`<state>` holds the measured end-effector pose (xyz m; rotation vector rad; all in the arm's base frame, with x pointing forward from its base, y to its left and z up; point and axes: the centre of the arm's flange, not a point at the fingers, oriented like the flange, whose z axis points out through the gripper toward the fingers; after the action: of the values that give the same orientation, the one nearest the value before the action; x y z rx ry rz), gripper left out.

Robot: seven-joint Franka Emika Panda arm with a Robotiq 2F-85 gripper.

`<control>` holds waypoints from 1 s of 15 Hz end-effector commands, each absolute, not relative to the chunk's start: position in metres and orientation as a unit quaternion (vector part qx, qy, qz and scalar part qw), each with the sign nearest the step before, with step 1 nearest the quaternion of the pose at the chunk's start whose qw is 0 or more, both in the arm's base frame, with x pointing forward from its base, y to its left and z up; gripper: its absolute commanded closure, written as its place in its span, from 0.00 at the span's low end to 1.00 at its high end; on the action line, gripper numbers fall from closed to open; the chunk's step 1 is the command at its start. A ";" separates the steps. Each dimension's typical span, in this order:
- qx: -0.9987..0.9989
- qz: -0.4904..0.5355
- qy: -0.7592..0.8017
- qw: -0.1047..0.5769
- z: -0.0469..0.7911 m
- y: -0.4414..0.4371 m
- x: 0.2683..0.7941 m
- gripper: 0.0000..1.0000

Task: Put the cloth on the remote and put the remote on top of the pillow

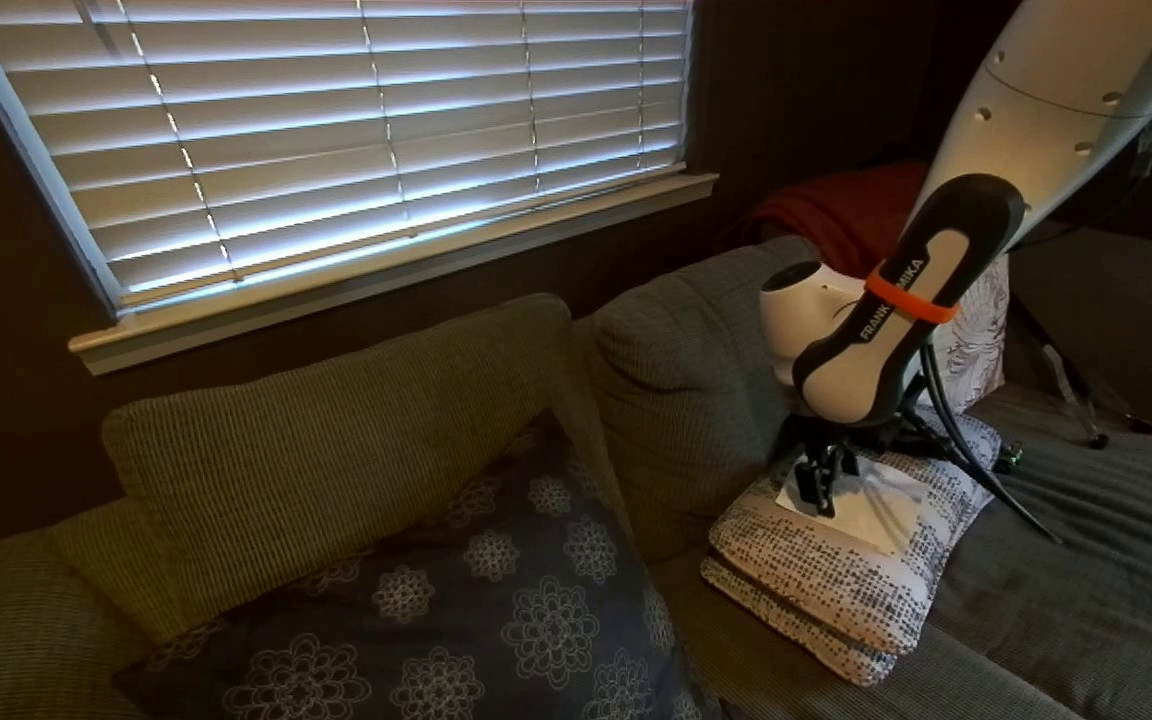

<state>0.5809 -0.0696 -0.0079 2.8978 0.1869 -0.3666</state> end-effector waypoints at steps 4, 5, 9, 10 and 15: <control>0.984 -0.133 0.057 0.106 -0.016 -0.073 0.588 0.64; 0.984 -0.133 0.057 0.106 -0.016 -0.073 0.589 0.70; 0.984 -0.132 0.056 0.106 -0.011 -0.074 0.588 0.72; 0.984 -0.131 0.056 0.105 -0.006 -0.074 0.587 0.72; 0.986 -0.112 0.060 0.109 0.027 -0.069 0.578 0.72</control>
<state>0.5876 -0.0719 -0.0031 2.8944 0.1795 -0.3629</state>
